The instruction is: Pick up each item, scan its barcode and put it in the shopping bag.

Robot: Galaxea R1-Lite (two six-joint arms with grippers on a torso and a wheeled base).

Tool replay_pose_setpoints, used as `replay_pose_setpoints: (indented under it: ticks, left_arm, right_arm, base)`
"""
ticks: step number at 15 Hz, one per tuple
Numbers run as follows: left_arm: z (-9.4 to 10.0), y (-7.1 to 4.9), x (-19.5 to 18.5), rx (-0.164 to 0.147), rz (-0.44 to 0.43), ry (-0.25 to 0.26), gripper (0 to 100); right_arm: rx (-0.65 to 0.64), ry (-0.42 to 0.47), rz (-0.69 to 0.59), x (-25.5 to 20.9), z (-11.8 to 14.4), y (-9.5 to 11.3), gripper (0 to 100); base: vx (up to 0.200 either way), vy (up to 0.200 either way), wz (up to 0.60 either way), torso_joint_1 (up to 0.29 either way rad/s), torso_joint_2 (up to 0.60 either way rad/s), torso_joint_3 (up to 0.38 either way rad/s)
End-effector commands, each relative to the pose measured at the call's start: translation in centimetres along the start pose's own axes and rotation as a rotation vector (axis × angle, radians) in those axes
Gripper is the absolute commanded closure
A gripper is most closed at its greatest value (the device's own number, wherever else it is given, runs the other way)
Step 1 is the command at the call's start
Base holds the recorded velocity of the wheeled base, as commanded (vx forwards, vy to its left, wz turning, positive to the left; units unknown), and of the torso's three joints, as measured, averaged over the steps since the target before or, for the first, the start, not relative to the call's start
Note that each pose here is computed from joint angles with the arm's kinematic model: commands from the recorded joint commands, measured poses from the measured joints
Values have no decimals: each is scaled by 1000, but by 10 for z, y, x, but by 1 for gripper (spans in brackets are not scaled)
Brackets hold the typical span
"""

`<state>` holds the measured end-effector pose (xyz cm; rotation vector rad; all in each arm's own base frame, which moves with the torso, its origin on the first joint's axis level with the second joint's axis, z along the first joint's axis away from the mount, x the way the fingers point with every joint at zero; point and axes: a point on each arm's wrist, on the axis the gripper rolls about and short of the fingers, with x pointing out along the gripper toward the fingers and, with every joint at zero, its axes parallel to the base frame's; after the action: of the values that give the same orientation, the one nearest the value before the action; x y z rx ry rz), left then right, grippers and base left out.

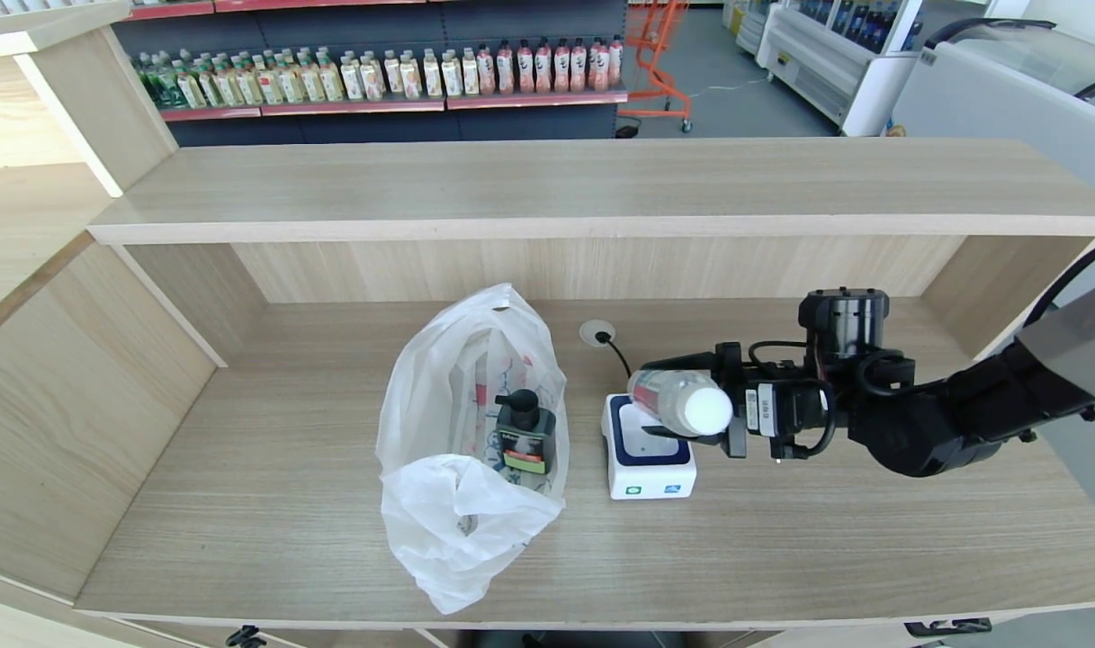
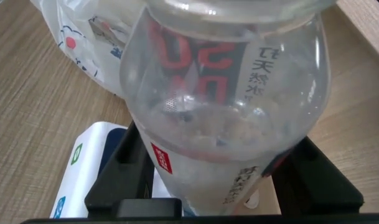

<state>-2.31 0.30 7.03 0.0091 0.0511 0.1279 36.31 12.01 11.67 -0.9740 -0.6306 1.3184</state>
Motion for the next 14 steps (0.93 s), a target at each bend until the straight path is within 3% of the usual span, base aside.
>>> replay_pose_setpoints:
  ticks: [1, 3, 5, 8, 10, 11, 14]
  left_arm:
    - [0, 0, 0, 1, 1, 1, 0]
    - [0, 0, 0, 1, 1, 1, 0]
    - [0, 0, 0, 1, 1, 1, 0]
    - [0, 0, 0, 0, 1, 0, 0]
    - [0, 0, 0, 1, 1, 1, 0]
    - [0, 0, 0, 1, 1, 1, 0]
    - [0, 0, 0, 1, 1, 1, 0]
  right_arm:
    - [-6, 0, -7, -3, 5, -4, 100]
    - [19, 4, -27, -15, 17, -13, 100]
    - [92, -16, -71, -28, 49, -38, 100]
    - [291, -44, -143, -43, 97, -69, 100]
    - [437, -15, -182, -45, 100, -71, 100]
    - [614, 39, -249, -43, 91, -72, 100]
    - [892, 65, -312, -13, 68, -73, 100]
  base:
    - [0, 0, 0, 0, 0, 0]
    - [0, 0, 0, 0, 0, 0]
    - [0, 0, 0, 0, 0, 0]
    - [0, 0, 0, 0, 0, 0]
    - [0, 0, 0, 0, 0, 0]
    - [0, 0, 0, 0, 0, 0]
    - [0, 0, 0, 0, 0, 0]
